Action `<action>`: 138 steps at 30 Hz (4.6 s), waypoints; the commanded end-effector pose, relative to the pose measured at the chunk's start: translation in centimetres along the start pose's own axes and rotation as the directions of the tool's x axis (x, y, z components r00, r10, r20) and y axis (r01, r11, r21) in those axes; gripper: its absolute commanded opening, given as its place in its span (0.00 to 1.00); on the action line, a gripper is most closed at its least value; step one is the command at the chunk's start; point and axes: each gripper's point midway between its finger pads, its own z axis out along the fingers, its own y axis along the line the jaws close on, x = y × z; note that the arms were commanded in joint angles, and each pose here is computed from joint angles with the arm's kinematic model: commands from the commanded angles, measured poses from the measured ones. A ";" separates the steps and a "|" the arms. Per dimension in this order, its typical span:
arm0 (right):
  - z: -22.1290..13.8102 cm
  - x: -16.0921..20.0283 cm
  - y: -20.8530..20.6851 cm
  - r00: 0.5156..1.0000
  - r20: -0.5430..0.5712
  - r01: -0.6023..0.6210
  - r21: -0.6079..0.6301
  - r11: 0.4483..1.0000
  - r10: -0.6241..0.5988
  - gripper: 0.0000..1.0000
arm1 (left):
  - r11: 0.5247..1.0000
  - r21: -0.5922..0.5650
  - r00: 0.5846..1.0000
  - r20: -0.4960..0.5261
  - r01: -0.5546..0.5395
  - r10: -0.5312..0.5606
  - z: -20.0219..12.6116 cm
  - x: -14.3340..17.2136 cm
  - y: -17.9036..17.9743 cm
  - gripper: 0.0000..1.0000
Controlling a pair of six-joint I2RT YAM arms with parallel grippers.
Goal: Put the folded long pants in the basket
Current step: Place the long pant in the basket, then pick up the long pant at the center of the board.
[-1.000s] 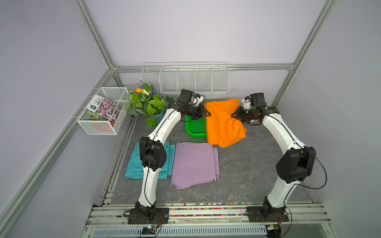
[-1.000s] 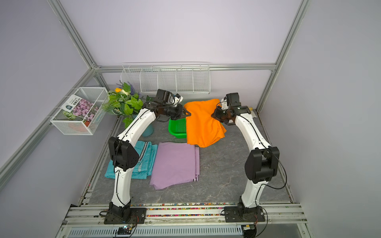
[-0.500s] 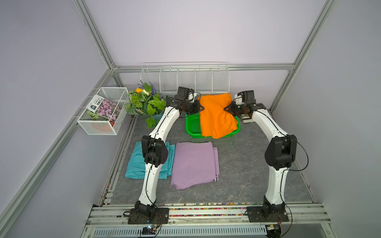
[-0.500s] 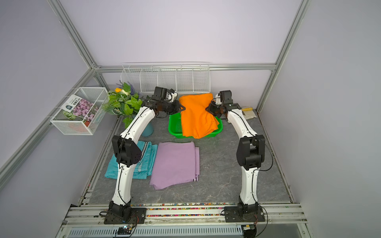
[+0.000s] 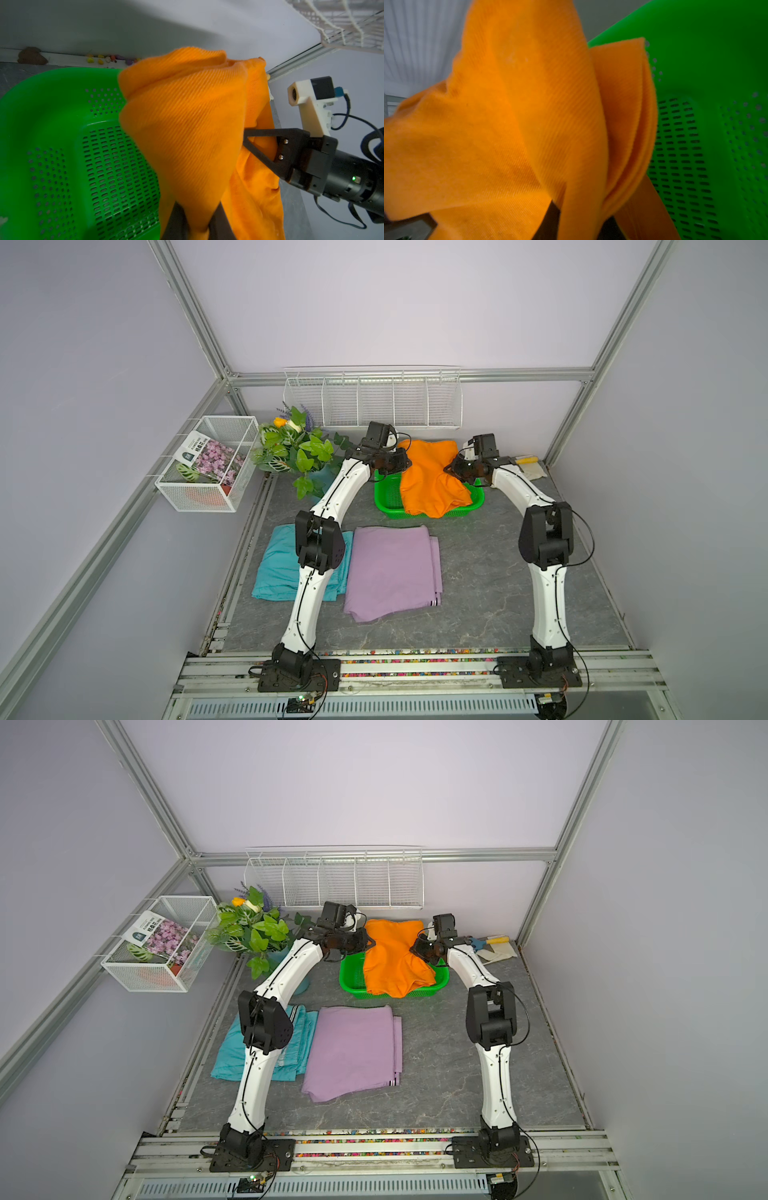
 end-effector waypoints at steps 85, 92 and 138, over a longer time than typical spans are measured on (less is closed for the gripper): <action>-7.1 33.2 -2.7 0.929 -0.334 0.251 0.249 0.935 -0.160 0.85 | 0.963 -0.105 0.936 0.284 0.247 -0.209 -20.1 13.2 7.6 0.56; -5.7 34.2 -2.9 0.910 -0.388 0.253 0.242 0.937 -0.145 0.61 | 0.960 -0.108 0.934 0.285 0.257 -0.218 -19.8 13.3 8.0 0.56; -10.5 30.5 -9.2 0.913 -0.399 0.232 0.341 0.911 -0.083 0.03 | 0.971 -0.076 0.904 -0.355 0.227 -0.239 -6.9 28.7 7.5 0.47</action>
